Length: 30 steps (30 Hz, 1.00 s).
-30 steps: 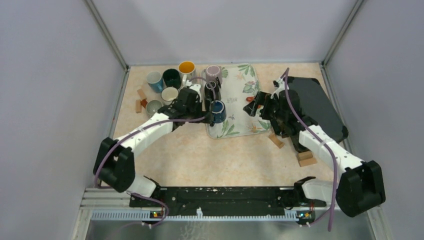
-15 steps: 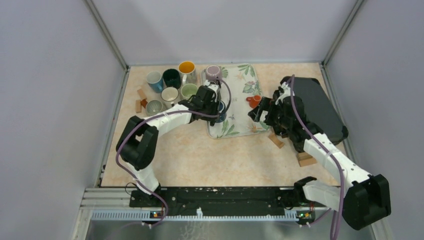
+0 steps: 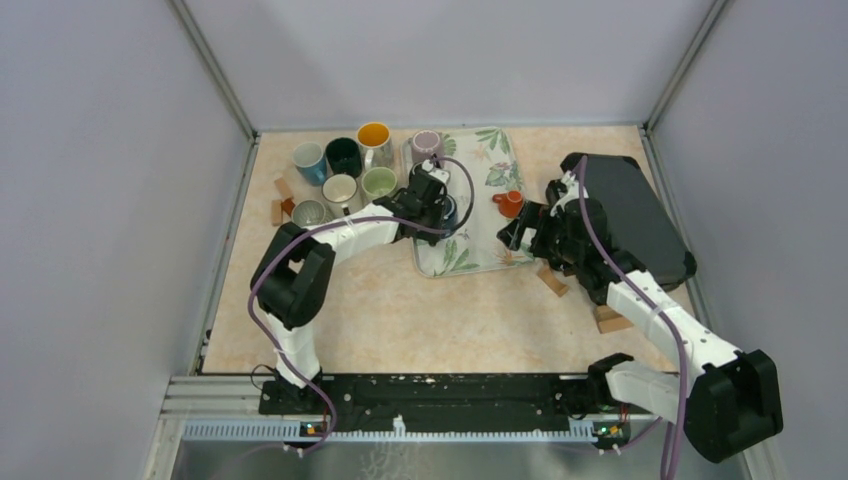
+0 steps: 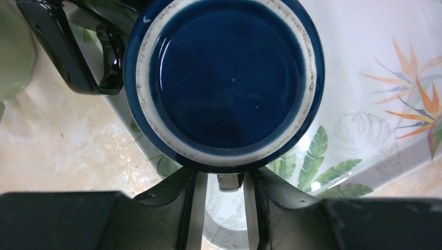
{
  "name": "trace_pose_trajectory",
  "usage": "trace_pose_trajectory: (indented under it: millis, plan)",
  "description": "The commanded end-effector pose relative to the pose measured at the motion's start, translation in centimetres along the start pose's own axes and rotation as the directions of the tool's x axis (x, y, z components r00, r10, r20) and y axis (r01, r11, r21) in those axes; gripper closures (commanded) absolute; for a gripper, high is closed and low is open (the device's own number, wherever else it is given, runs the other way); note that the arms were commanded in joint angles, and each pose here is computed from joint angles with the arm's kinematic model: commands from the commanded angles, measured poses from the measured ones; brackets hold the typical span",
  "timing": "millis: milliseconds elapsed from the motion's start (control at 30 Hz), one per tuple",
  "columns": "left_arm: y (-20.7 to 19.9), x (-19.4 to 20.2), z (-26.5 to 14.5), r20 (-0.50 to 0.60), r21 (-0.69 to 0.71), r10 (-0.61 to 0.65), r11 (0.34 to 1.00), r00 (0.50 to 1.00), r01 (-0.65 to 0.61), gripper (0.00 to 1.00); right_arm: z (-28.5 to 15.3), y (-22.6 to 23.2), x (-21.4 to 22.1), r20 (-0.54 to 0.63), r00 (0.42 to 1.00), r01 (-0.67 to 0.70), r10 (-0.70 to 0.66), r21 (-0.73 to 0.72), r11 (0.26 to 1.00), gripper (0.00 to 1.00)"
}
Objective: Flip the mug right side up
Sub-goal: Turn over the cup on the tray.
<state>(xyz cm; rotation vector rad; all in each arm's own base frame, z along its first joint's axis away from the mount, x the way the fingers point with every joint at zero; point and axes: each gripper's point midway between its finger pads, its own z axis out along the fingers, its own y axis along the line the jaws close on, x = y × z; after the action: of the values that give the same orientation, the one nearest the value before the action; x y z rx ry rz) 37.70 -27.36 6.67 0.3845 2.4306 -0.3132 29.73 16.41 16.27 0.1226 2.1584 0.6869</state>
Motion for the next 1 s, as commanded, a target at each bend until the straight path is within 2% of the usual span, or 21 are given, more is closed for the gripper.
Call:
trace_pose_trajectory:
  millis: [0, 67, 200, 367, 667, 967]
  plan:
    - [0.0, -2.2, 0.3, 0.059, -0.024, 0.008, 1.0, 0.998, -0.007, 0.66, -0.3, 0.3, -0.8, 0.038, 0.999, -0.003, 0.004, -0.02, 1.0, 0.01]
    - [0.0, -2.5, 0.4, 0.07, -0.027, 0.009, 1.0, 0.997, -0.007, 0.68, -0.2, 0.4, -0.6, 0.033, 0.999, -0.001, 0.002, -0.029, 1.0, 0.01]
    - [-0.1, -3.1, 0.5, 0.095, -0.026, 0.013, 1.0, 0.995, -0.011, 0.8, 0.1, 0.5, -0.1, 0.02, 1.0, -0.011, 0.012, -0.045, 0.999, 0.01]
    - [-0.9, -4.0, 0.1, 0.129, 0.011, -0.005, 1.0, 0.992, 0.004, 1.0, 0.5, 0.9, 0.4, 0.014, 0.999, -0.038, 0.039, -0.086, 0.996, 0.01]
    - [-4.0, -6.0, -3.4, 0.226, 0.203, -0.104, 0.977, 0.969, 0.058, 1.0, 1.2, 2.1, 1.5, -0.008, 0.996, -0.084, 0.084, -0.183, 0.979, 0.01]
    - [-8.6, -8.9, -8.9, 0.287, 0.485, -0.234, 0.872, 0.929, 0.069, 1.0, 1.1, 4.5, 1.1, 0.01, 0.986, -0.151, 0.164, -0.337, 0.929, 0.01]
